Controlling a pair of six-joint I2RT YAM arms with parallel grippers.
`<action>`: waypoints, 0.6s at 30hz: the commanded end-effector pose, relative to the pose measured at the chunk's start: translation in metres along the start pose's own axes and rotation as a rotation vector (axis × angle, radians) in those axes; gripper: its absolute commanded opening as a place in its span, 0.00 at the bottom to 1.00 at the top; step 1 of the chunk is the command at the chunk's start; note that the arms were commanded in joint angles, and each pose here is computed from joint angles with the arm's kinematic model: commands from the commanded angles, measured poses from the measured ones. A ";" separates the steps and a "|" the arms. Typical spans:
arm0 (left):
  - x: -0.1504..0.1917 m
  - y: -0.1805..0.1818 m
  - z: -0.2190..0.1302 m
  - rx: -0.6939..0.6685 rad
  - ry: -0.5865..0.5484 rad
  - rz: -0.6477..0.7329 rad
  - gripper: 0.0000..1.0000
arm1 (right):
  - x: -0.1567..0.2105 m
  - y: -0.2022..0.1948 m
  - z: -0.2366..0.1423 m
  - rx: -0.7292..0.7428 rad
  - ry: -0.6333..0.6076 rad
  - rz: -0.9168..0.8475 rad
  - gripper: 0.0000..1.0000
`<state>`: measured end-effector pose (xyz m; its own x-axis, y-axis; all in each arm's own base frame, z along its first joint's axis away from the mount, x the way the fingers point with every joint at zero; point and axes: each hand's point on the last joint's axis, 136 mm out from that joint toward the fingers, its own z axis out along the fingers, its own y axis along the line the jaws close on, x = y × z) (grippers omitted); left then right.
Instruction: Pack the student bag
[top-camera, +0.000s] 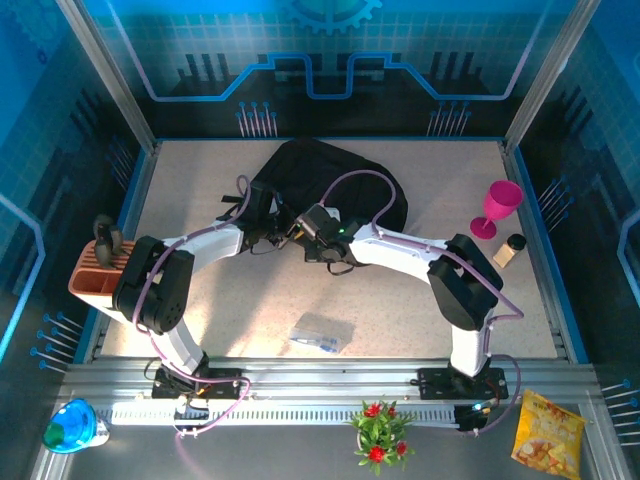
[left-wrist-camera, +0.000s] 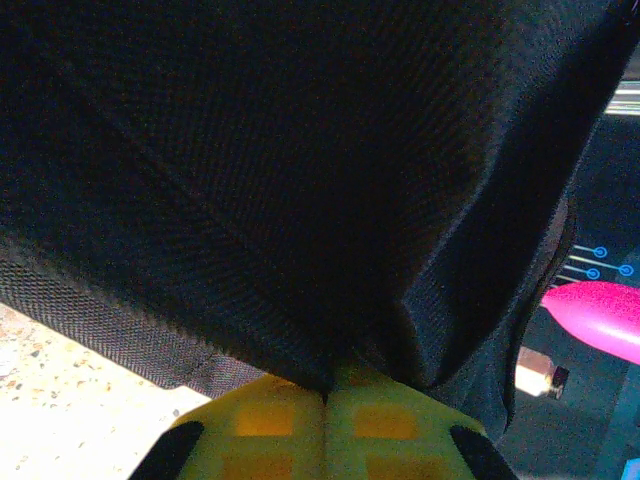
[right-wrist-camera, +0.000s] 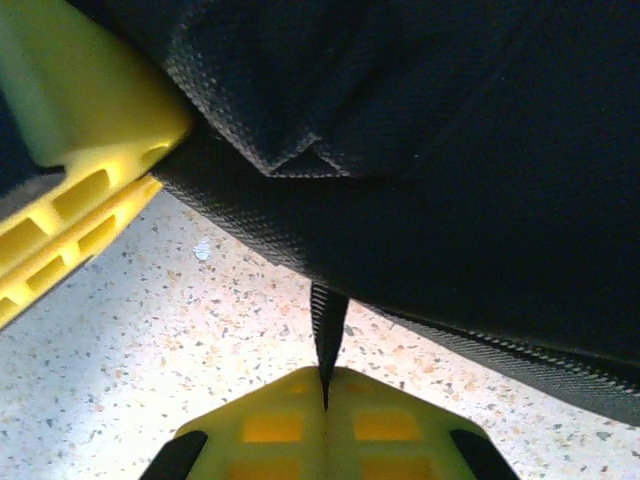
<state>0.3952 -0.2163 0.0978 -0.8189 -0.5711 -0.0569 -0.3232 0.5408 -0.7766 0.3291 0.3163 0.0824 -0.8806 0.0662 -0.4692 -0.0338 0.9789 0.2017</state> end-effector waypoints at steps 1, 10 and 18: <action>0.007 -0.016 -0.004 0.027 0.021 0.038 0.00 | -0.002 -0.019 -0.012 0.036 -0.036 0.035 0.00; 0.000 -0.009 -0.005 -0.007 -0.015 0.048 0.00 | 0.014 -0.070 -0.034 0.069 -0.052 0.139 0.00; -0.004 -0.008 -0.004 -0.012 -0.024 0.049 0.00 | 0.027 -0.098 -0.042 0.099 -0.029 0.196 0.00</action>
<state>0.3883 -0.2230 0.0951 -0.8337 -0.5498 -0.0524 -0.3183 0.5559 -0.7679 0.3013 0.2383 0.0888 -0.8469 0.2332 -0.4779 0.1221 0.9600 0.2520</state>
